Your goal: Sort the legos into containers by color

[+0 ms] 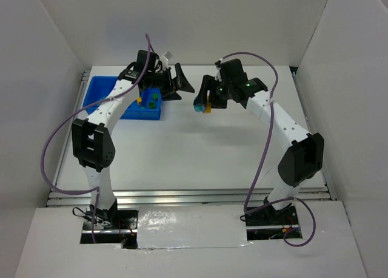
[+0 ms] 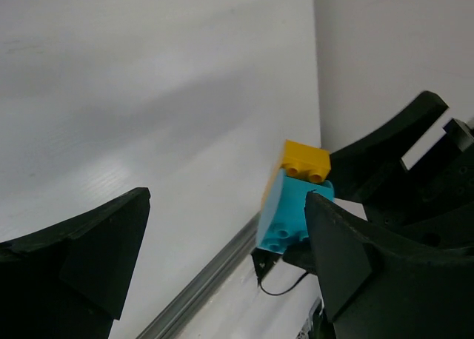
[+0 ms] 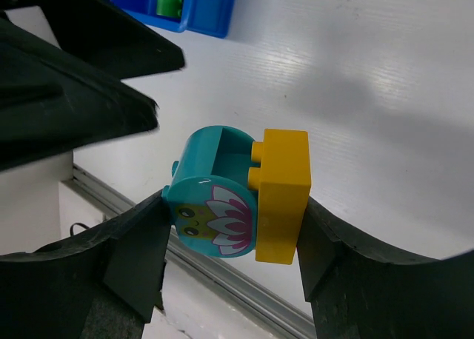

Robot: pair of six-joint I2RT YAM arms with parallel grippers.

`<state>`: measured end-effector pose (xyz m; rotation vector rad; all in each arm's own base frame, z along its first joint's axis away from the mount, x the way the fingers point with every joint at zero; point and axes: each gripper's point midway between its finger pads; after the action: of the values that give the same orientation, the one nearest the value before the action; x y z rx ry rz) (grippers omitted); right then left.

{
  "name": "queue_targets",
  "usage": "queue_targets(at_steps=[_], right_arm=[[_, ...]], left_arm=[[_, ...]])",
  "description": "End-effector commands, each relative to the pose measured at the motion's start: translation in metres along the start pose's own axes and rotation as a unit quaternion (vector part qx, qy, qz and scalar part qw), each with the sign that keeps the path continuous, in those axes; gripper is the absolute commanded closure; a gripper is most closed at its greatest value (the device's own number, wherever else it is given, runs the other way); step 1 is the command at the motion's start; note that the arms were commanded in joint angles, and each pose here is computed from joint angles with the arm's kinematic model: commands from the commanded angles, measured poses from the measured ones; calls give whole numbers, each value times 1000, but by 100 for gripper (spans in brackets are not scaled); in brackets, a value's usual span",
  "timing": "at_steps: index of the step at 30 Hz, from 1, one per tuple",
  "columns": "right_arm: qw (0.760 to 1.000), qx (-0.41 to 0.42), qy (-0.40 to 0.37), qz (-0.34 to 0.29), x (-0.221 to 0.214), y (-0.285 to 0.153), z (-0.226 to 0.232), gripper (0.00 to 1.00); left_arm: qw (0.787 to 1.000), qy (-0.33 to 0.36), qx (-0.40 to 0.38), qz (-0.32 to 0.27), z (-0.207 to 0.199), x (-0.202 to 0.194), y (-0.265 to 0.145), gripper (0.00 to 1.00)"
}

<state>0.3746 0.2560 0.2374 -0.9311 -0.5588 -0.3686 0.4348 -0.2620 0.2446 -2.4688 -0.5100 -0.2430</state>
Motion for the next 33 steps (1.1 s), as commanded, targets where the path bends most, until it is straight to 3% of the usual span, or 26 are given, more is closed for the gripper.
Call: queue_targets(at_steps=[1,13,19,26,33], right_arm=[[999,22,-9,-25,17,-19,11,100],[1000,17,6,-7,14,-18,4,96],[998,62,-3,-10,24,-18,22,94],[997,63,12,38,18,3,21,91],[997,39,20,56,7,10,9,96]], left_arm=[[996,20,-88,25,-39,-6,6,2],[995,25,-79,57,-28,-26,25,2],[994,24,-70,76,-19,-27,34,3],[992,33,-88,89,-26,-25,38,4],[998,39,-25,44,-10,-4,28,4]])
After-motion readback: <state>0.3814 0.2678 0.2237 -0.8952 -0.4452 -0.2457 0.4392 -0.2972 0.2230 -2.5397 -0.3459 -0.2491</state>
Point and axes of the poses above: each gripper's point midway between its finger pads, its own y axis out along the fingers, its own z axis along the line the jaws close on, x = y × z, and after that the axes turned 7 degrees about -y, right-handed
